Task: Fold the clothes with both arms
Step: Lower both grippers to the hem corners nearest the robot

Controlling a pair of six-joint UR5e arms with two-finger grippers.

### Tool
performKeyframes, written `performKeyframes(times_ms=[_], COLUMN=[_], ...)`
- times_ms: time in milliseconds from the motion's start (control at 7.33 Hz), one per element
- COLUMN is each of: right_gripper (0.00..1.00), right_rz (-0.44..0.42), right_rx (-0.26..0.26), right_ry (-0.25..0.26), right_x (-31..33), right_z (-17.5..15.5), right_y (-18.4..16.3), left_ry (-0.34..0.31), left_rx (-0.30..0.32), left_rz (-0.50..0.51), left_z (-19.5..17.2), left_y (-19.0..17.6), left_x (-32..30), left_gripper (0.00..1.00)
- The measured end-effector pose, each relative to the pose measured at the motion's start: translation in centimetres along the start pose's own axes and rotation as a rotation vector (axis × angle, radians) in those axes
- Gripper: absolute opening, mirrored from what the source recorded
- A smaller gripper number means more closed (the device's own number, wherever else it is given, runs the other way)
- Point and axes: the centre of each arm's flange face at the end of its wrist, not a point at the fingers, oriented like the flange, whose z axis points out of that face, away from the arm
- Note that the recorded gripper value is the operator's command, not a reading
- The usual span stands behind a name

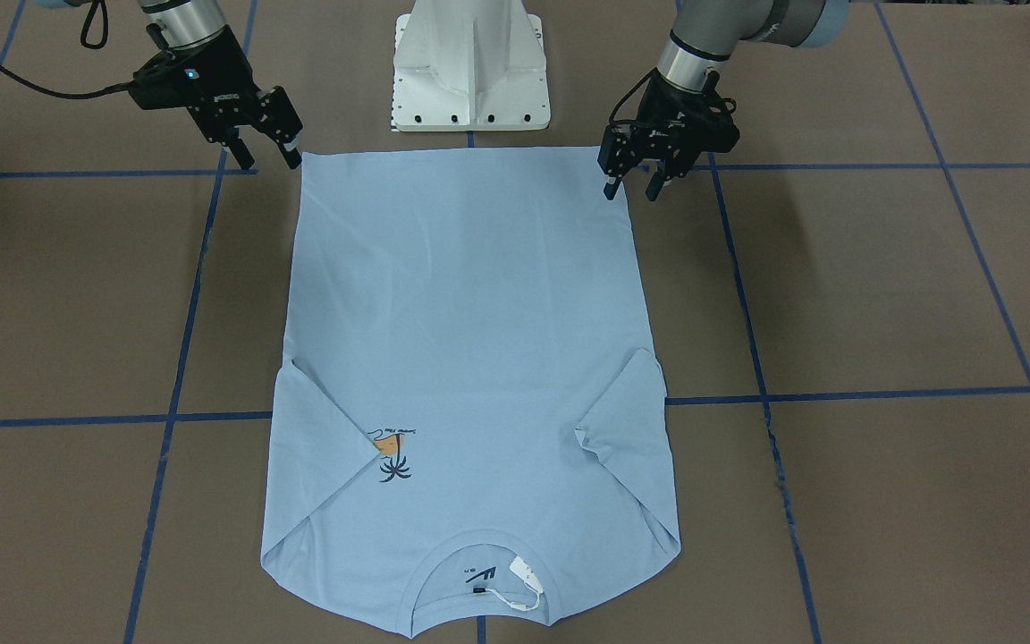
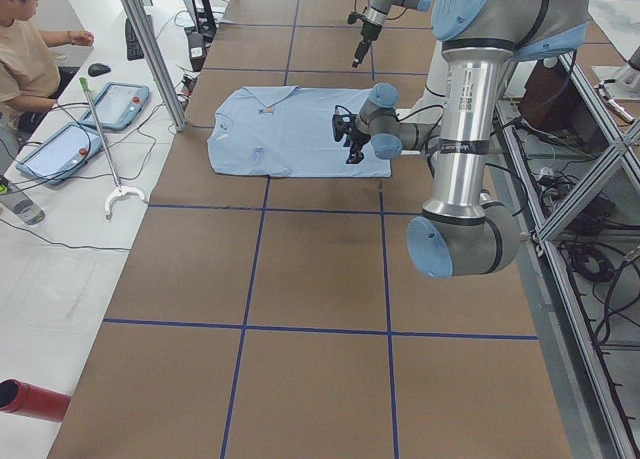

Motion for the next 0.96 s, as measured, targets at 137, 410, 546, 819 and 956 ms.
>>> performKeyframes(times_ms=[137, 410, 546, 819, 956], right_gripper=[0.83, 0.83, 0.83, 0.83, 0.83], right_rz=[0.011, 0.014, 0.013, 0.012, 0.012], right_rx=[0.007, 0.01, 0.012, 0.015, 0.018], right_ry=[0.001, 0.002, 0.004, 0.008, 0.01], right_x=[0.1, 0.3, 0.4, 0.5, 0.6], right_z=[0.1, 0.2, 0.3, 0.6, 0.7], right_y=[1.3, 2.2, 2.3, 2.4, 2.4], left_ry=[-0.019, -0.05, -0.06, -0.072, -0.075], left_rx=[-0.022, -0.067, -0.088, -0.114, -0.118], left_rz=[-0.02, -0.025, -0.024, -0.014, -0.011], left_z=[0.7, 1.6, 1.8, 2.0, 2.1], left_y=[2.9, 7.6, 9.3, 11.0, 11.3], left_x=[-0.7, -1.8, -2.2, -2.6, -2.6], left_gripper=[0.58, 0.58, 0.58, 0.51, 0.5])
